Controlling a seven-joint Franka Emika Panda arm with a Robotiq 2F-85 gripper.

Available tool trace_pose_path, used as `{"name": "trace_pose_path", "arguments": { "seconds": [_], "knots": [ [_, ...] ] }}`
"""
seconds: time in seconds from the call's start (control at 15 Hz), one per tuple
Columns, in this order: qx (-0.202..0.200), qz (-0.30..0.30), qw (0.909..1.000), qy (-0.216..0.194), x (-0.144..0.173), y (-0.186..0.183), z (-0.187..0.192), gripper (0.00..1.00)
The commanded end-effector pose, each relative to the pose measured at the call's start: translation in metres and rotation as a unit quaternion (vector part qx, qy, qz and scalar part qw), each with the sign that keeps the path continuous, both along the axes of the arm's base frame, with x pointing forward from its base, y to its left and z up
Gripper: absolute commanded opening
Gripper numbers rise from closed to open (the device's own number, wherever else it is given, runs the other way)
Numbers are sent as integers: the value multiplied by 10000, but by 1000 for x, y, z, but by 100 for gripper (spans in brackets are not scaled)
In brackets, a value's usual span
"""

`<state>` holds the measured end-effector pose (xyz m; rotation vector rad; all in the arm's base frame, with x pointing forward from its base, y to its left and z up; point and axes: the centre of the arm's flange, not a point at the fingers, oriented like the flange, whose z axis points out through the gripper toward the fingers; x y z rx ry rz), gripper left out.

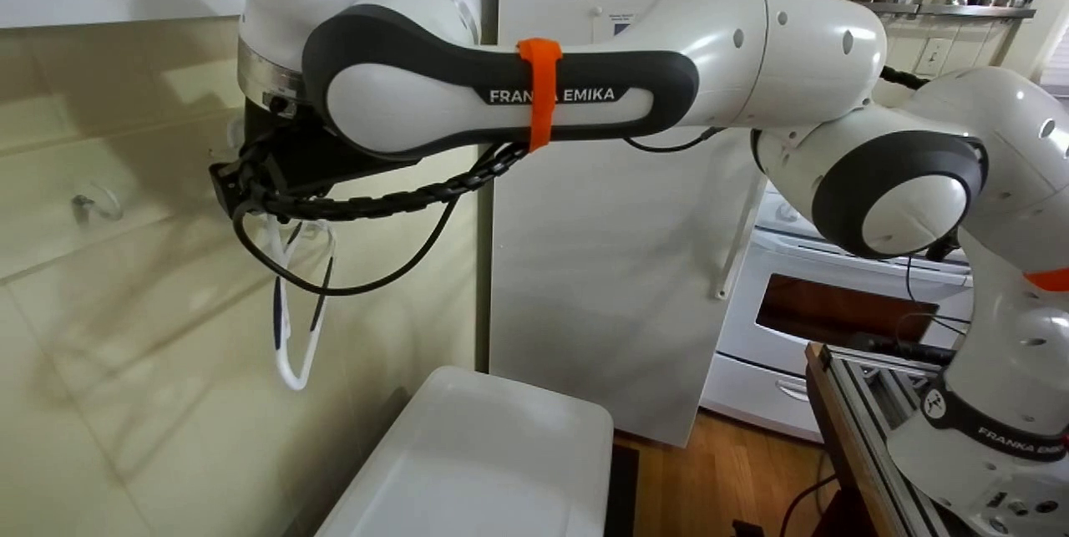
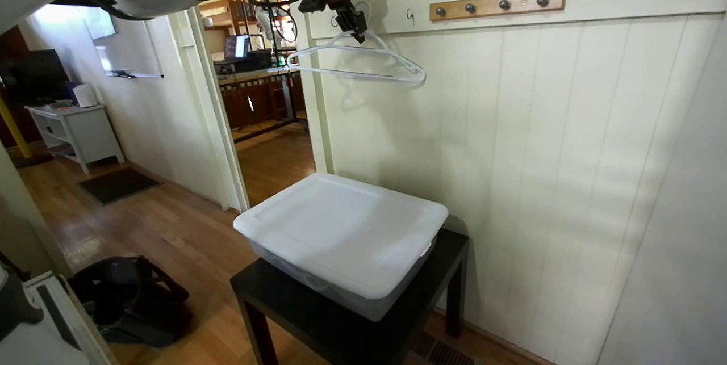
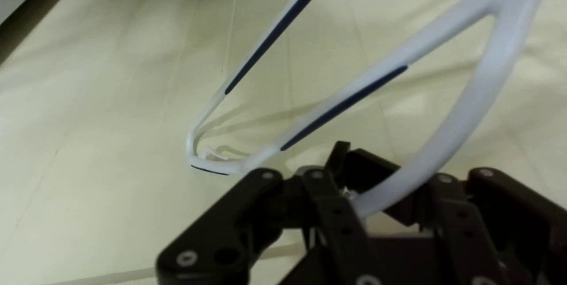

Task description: Put the hanger on the next hook

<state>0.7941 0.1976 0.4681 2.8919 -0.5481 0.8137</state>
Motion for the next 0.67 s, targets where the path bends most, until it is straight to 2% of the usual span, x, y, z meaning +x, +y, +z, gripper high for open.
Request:
{"name": "trace_pose_path", "arguments": {
  "seconds": [0.0,0.27,0.6],
  "knots": [
    [-99,496,9986,147,49,14,17,2],
    [-215,827,9962,145,51,13,25,2],
    [-251,963,9949,184,59,9,29,2]
  ]
}}
